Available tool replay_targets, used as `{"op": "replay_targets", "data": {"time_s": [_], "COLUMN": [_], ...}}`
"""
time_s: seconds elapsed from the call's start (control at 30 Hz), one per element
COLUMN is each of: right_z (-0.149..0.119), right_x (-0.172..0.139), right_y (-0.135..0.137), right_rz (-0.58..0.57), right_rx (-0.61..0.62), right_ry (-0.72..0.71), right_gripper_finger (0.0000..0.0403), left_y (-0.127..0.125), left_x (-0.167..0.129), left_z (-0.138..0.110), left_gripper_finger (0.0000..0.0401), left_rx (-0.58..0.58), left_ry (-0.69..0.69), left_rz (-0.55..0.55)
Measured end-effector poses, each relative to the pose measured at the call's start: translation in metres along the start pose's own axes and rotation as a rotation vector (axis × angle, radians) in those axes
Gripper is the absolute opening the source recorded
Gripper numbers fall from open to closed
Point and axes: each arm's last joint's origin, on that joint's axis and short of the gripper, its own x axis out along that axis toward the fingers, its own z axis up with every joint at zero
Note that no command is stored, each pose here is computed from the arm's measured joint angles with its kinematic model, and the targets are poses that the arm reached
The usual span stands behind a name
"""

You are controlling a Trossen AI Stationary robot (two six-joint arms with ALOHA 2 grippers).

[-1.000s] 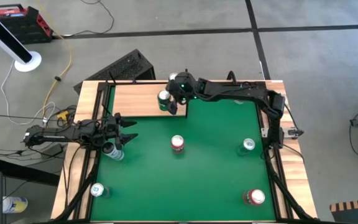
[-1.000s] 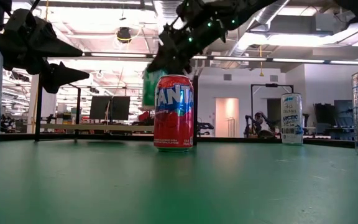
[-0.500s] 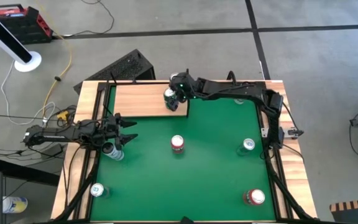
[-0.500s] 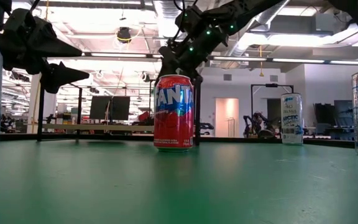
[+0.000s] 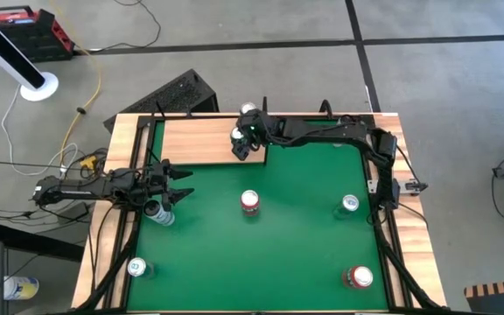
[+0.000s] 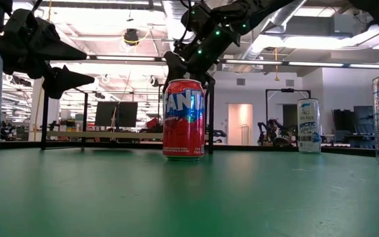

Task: Place canned beverage on shelf
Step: Put the green soda can aligned with the other green soda can on the shelf

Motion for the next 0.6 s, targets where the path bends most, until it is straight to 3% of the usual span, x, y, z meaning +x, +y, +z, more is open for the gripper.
{"op": "replay_targets", "data": {"time_s": [0.33, 0.6], "right_z": [0.001, 0.023], "right_x": [-0.001, -0.021], "right_y": [0.0, 0.002], "right_rz": [0.003, 0.021], "right_rx": [-0.029, -0.122], "right_ry": [-0.001, -0.104], "right_gripper_finger": [0.0387, 0.0384], "left_y": [0.0, 0.0], "left_x": [0.0, 0.0], "left_z": [0.0, 0.0], "left_gripper_finger": [0.0332, 0.0332], "left_rx": [-0.017, -0.018], "left_ry": [0.001, 0.002], "left_rz": [-0.002, -0.004]}}
